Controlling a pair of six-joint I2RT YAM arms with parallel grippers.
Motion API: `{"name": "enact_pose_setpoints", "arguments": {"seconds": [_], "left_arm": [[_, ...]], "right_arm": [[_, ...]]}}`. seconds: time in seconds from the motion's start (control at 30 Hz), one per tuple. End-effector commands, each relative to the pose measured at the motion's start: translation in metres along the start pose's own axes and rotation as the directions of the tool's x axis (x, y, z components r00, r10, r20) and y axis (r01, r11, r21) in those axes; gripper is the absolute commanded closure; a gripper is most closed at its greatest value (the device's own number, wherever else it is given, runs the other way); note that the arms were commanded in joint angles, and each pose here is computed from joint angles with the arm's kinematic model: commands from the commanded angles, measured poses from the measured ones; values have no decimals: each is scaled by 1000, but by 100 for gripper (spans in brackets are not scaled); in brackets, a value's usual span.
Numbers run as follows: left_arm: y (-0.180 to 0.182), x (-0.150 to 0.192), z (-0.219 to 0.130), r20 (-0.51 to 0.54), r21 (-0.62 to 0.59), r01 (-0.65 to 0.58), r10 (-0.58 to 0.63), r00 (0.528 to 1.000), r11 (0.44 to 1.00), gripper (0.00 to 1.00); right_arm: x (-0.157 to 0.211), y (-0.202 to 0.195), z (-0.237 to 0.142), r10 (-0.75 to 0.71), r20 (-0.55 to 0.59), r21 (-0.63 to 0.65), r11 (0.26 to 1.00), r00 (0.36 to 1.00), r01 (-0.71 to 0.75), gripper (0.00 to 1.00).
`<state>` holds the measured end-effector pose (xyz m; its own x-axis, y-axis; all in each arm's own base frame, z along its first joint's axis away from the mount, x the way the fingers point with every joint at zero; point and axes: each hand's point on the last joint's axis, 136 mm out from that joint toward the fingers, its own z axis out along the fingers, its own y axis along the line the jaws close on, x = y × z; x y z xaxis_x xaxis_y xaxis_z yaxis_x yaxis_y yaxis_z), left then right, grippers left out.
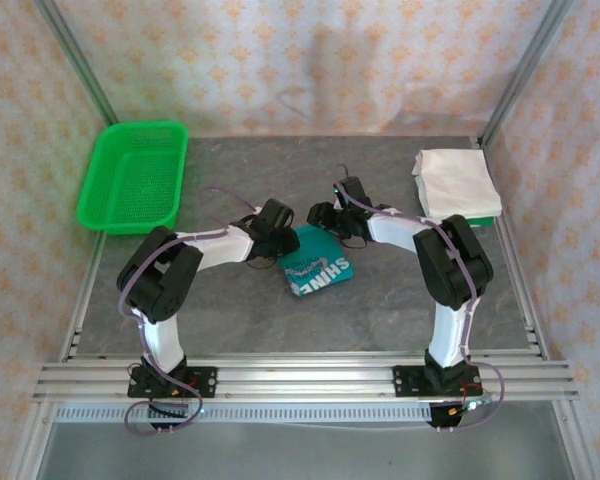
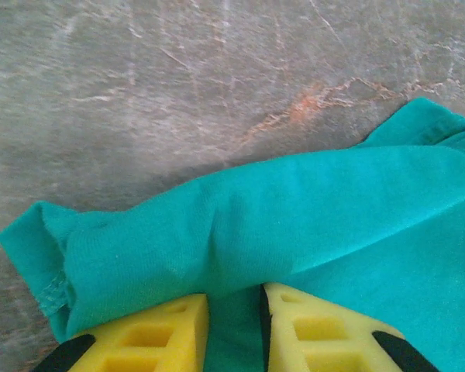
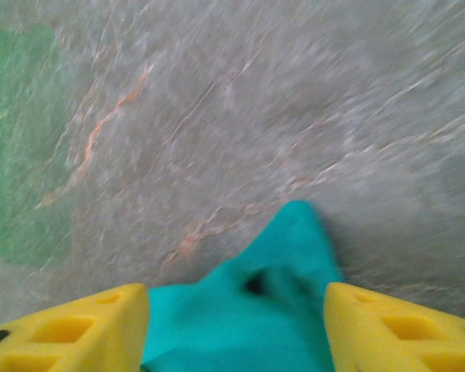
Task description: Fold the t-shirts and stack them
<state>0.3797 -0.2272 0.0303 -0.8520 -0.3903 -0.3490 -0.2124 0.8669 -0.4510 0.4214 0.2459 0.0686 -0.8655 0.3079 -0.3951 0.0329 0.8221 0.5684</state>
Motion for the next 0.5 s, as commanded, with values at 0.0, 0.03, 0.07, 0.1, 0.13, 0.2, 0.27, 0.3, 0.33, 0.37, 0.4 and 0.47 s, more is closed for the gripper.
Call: {"name": "enact_pose_setpoints", "arguments": {"seconds": [0.0,0.03,0.07,0.1,0.13,0.2,0.27,0.3,0.33,0.37,0.4,0.47], "left_arm": [[29,3,-1,-1,-81,-7,7,1000,997,78],[29,2,-1,-2,-79,-7,7,1000,997,79],[29,2,0,-4,-76,-6,6,1000,997,80],[28,2,0,-6,-72,-5,5,1000,997,80],[27,1,0,-7,-65,-2,2,1000,998,80],[19,0,-2,-9,-31,-4,4,1000,1000,74],[6,-5,-10,0,20,-4,4,1000,1000,67],[0,-8,-15,4,40,-3,3,1000,999,63],[-9,-13,-23,19,70,-3,2,1000,998,58],[-16,-18,-32,34,92,-3,0,999,996,54],[-21,-23,-41,53,109,-3,-3,999,994,52],[-31,-34,-64,115,153,1,-19,993,988,48]], "right_arm": [[-10,-17,-28,-80,37,55,995,996,78,34],[-5,-21,-30,-95,8,58,994,995,95,34],[4,-27,-33,-120,-34,73,990,992,122,34],[13,-31,-35,-138,-80,87,986,987,145,34],[22,-35,-36,-143,-119,91,984,982,154,34],[41,-39,-37,-160,-186,89,980,969,179,35],[53,-40,-39,-190,-219,98,972,957,215,35],[59,-40,-39,-204,-234,101,967,950,233,35],[64,-39,-39,-221,-249,105,962,943,253,35],[68,-37,-39,-241,-262,109,955,934,277,35],[72,-35,-38,-257,-274,113,948,927,296,36],[77,-32,-35,-278,-286,124,938,917,324,36]]}}
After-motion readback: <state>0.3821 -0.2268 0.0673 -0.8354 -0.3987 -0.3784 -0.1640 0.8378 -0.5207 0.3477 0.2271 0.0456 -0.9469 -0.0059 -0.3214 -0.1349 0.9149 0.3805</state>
